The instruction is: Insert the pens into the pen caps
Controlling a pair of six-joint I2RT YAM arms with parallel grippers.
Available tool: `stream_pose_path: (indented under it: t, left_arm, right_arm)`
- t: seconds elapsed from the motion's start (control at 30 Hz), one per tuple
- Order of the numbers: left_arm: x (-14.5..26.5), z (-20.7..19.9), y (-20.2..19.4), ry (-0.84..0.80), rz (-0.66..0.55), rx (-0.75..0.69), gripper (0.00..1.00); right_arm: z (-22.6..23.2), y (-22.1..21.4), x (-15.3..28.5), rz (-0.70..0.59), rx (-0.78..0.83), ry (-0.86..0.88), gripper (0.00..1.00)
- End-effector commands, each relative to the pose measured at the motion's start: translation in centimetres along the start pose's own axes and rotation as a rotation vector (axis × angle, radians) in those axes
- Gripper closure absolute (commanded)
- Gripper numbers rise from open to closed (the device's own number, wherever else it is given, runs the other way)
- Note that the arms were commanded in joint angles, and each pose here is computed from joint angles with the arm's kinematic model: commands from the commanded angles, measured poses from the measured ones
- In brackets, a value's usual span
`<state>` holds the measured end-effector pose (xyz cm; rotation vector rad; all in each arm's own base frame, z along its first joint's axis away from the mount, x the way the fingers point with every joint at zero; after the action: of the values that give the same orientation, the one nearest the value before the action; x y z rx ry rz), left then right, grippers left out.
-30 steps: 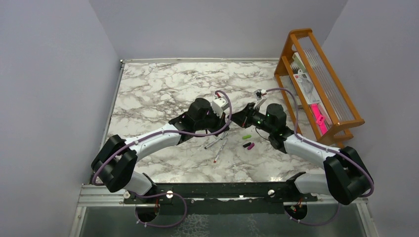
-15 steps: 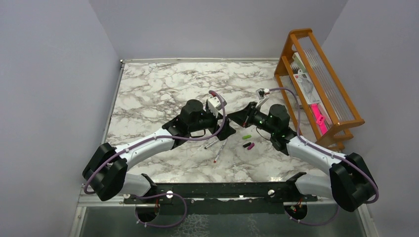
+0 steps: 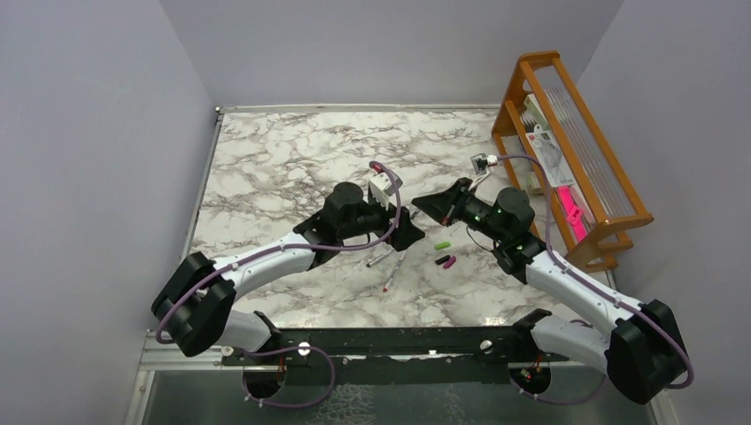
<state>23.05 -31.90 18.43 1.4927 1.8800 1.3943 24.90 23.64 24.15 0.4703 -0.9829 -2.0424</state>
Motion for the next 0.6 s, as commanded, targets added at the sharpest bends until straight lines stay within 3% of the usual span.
stream_pose_path:
  t: [0.0, 0.1, 0.17, 0.43, 0.57]
  left_arm:
    - [2.1, -0.7, 3.5, 0.022, -0.223, -0.038, 0.01]
    - [3.9, -0.1, 5.1, 0.104, -0.358, 0.021, 0.01]
    - [4.4, 0.0, 5.7, 0.118, -0.386, 0.022, 0.11]
    - [2.8, -3.2, 5.3, -0.12, -0.281, -0.099, 0.35]
    - [2.3, -3.5, 4.9, -0.156, -0.256, -0.107, 0.36]
  right_arm:
    - [0.9, 1.4, 0.3, -0.031, 0.029, -0.012, 0.98]
    - [1.5, 1.9, 0.5, -0.041, 0.044, 0.005, 0.98]
    - [1.8, 2.1, 0.5, -0.042, 0.049, 0.016, 0.98]
    - [2.4, 2.7, 0.2, -0.04, 0.07, 0.043, 0.98]
    - [2.8, 3.0, 0.1, -0.037, 0.079, 0.054, 0.98]
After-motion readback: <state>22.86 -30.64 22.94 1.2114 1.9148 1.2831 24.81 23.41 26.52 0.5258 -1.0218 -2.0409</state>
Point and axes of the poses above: each gripper's point midway between its finger pads, its own x axis back along the fingers, its own z axis along the line the jaws close on, y = z × x, the point moved 3 cm from there along x, back along the fingers, and after that the axes turned 3 degrees about x, right-handed, at the moved point
